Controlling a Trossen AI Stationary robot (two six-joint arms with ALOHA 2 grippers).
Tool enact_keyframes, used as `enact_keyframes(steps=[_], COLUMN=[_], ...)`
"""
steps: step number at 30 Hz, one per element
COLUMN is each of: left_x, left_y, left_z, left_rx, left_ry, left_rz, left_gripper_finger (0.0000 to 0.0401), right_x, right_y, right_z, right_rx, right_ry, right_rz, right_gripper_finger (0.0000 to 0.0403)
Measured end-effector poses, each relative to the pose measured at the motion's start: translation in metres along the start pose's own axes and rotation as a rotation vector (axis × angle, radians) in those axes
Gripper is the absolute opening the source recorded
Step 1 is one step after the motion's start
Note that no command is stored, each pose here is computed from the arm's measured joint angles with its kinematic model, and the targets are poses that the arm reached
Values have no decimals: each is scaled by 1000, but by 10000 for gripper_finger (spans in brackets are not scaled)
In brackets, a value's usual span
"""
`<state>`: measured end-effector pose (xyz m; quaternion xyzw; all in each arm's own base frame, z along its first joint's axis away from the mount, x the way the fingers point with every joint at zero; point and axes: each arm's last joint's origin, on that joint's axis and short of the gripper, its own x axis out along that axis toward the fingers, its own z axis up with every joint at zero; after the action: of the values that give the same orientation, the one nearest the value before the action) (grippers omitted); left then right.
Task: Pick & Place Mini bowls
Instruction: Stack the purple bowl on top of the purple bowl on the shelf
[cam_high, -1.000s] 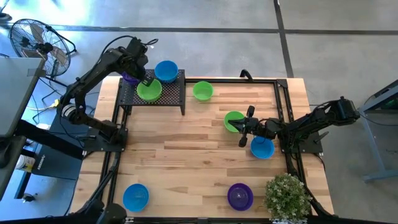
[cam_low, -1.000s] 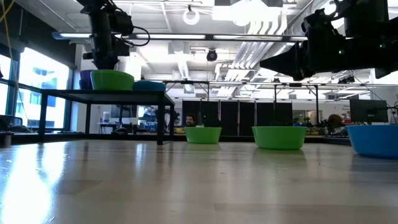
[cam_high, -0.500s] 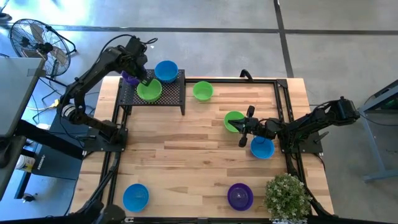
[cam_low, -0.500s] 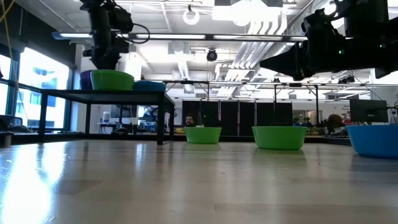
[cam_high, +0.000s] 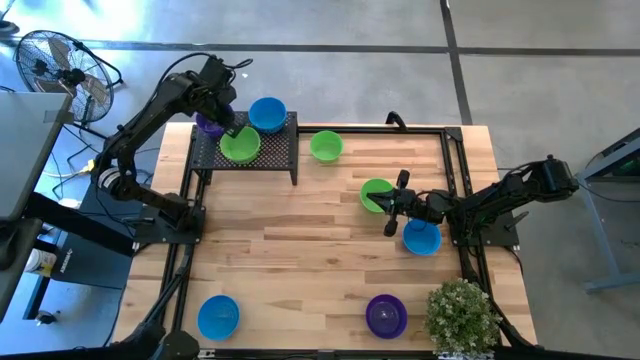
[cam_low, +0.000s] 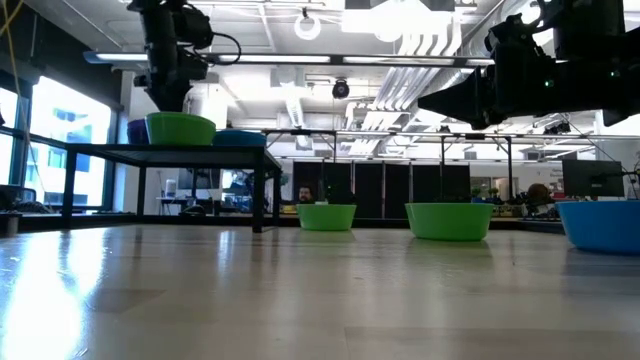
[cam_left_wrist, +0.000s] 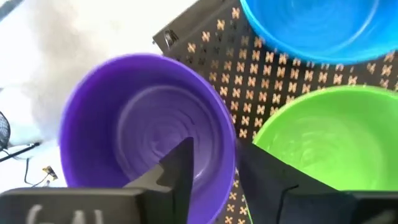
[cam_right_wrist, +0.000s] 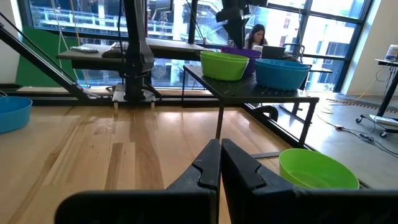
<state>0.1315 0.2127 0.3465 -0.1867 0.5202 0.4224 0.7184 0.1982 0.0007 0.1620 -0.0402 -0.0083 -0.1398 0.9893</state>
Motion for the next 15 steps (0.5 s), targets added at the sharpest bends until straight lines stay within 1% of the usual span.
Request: enact_keyframes(steps=[5,10,13,15], left_x=[10,12,8,4], left_y=[-2,-3,-2,-2], left_z=[-3,-3,-4,-6], left_rx=[29,35,27,25], left_ry=[14,10,0,-11], left_rz=[-10,-24,-22,-22], left_gripper_finger=[62,16,11,20], right_x=[0,0,0,0], right_y=[0,0,0,0], right_z=[0,0,0,0], right_rx=[0,0,0,0], right_ry=[0,0,0,0], right_rz=[0,0,0,0], right_gripper_finger=[1,2,1,1])
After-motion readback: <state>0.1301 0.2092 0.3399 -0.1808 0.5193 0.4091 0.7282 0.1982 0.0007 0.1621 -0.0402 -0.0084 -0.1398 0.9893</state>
